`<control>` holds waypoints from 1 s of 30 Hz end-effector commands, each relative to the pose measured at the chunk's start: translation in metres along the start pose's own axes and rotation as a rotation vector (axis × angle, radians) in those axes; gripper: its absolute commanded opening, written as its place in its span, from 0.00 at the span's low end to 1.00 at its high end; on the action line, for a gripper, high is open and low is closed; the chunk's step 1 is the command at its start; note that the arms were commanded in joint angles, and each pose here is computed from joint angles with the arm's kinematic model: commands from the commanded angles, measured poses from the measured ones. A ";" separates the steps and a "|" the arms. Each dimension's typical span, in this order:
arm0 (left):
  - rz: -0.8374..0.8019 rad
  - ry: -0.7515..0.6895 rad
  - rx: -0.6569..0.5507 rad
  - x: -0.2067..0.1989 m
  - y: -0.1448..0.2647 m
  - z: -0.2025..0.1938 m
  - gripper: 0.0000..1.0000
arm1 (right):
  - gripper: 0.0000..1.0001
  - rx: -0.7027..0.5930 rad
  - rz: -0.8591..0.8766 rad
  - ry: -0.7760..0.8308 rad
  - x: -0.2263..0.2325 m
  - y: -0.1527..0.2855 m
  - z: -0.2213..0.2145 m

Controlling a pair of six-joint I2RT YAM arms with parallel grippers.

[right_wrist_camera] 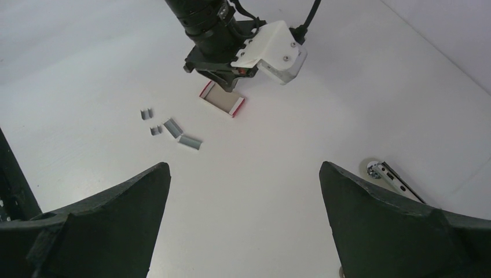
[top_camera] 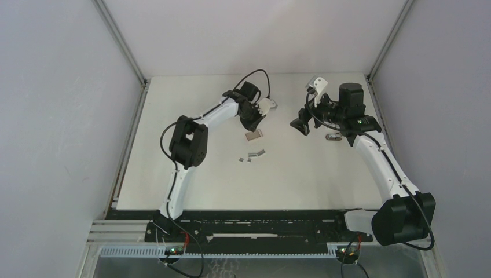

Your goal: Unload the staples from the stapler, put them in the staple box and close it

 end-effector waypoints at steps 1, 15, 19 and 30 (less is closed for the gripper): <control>0.037 0.067 -0.097 0.016 0.012 0.028 0.15 | 1.00 -0.016 0.063 0.068 0.015 0.003 0.005; 0.123 0.203 -0.298 0.040 0.146 0.045 0.63 | 1.00 0.165 0.206 0.396 0.051 -0.042 -0.044; 0.191 0.217 -0.320 0.030 0.186 0.018 0.90 | 1.00 0.209 0.289 0.532 0.062 -0.060 -0.061; 0.299 0.354 -0.300 -0.017 0.231 -0.112 1.00 | 0.95 0.319 0.438 0.643 0.068 -0.115 -0.064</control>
Point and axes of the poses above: each gripper's point midway between its finger pads, its own y axis back along the fingers, its own x axis along the line the jaws close on, z = x × y, the point moved 1 cm from there along y, back along the fingers, and after that the axes turned 6 degrees about -y, right-handed, at the moved point
